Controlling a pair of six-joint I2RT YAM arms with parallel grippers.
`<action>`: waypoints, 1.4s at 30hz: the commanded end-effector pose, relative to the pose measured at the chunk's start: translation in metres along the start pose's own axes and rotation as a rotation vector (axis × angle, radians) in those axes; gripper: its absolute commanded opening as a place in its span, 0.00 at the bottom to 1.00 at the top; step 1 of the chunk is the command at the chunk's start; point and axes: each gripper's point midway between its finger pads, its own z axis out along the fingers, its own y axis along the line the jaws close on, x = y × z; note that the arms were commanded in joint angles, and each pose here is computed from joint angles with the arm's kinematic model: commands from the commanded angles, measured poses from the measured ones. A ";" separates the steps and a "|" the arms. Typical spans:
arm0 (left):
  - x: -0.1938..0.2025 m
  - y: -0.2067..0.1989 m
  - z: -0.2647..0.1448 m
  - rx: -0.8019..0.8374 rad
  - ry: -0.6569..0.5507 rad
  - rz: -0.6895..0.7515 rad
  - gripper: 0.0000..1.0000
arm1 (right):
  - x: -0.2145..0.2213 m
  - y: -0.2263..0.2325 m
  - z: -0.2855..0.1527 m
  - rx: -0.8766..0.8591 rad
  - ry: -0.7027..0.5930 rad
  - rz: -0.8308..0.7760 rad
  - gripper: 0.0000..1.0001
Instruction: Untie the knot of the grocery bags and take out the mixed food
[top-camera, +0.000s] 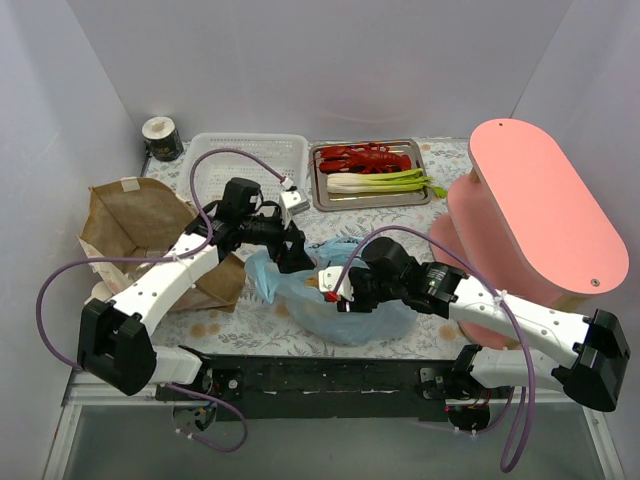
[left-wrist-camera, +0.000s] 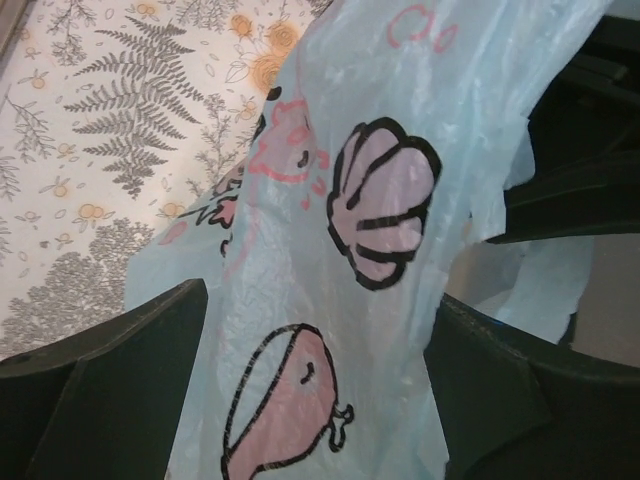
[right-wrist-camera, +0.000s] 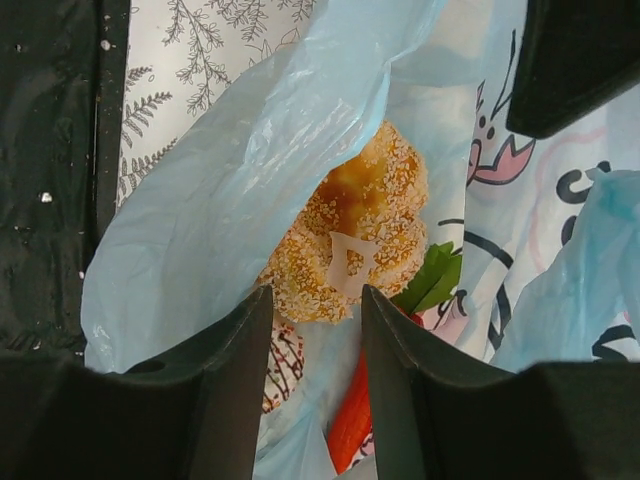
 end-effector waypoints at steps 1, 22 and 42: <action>-0.003 0.012 0.007 -0.082 0.054 0.145 0.65 | 0.008 0.007 -0.001 0.001 0.001 -0.018 0.50; -0.005 -0.065 -0.034 -0.052 -0.094 0.047 0.00 | 0.054 0.016 -0.002 -0.030 0.101 -0.355 0.49; -0.028 0.031 -0.033 -0.479 -0.139 0.041 0.03 | 0.000 -0.057 0.007 0.009 0.146 -0.219 0.23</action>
